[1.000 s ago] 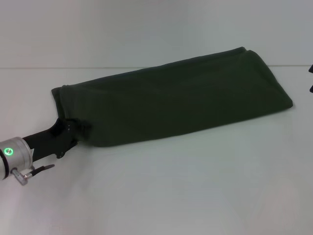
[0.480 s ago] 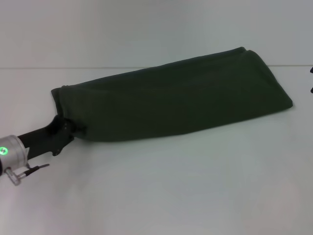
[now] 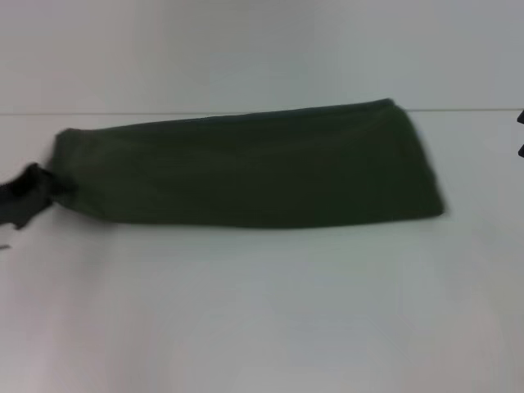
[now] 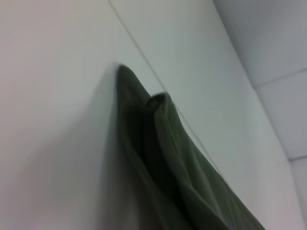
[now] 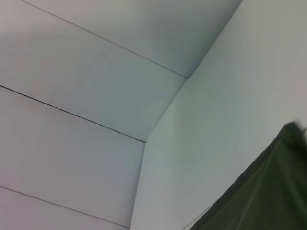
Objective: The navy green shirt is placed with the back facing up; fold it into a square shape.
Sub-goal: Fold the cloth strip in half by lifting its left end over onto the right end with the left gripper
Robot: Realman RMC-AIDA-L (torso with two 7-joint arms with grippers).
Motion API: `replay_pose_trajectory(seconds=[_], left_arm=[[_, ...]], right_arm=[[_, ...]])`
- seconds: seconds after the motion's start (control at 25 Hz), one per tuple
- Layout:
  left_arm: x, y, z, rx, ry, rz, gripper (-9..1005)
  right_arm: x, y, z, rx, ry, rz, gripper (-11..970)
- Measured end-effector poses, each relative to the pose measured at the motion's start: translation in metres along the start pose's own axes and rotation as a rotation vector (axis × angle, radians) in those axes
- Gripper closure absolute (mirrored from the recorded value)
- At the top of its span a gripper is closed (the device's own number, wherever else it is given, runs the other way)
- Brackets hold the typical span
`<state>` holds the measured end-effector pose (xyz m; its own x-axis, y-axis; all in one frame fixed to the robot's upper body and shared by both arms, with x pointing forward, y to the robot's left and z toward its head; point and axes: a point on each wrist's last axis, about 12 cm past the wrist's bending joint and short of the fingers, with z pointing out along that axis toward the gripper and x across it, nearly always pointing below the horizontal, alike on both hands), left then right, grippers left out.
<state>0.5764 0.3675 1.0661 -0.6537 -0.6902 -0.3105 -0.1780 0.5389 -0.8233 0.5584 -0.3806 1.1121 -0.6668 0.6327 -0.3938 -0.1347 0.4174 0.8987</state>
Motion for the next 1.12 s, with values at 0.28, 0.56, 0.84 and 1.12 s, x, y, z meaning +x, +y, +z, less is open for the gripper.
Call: replay_pose_trajectory(seconds=[0.28, 0.56, 0.84, 1.12], left_arm=[[-0.05, -0.013, -0.016, -0.101, -0.084, 0.144, 980], [-0.072, -0.018, -0.024, -0.167, -0.119, 0.207, 980], [-0.061, -0.03, -0.019, -0.113, -0.079, 0.25, 980], [-0.057, -0.094, -0.008, 0.088, 0.028, 0.366, 979]], right_arm=[[0.0, -0.002, -0.002, 0.012, -0.004, 0.002, 180], [0.0, -0.001, 0.0, 0.007, -0.001, 0.0, 182], [0.001, 0.0, 0.003, 0.004, 0.004, 0.0, 184], [0.0, 0.002, 0.006, -0.001, 0.006, -0.002, 186]])
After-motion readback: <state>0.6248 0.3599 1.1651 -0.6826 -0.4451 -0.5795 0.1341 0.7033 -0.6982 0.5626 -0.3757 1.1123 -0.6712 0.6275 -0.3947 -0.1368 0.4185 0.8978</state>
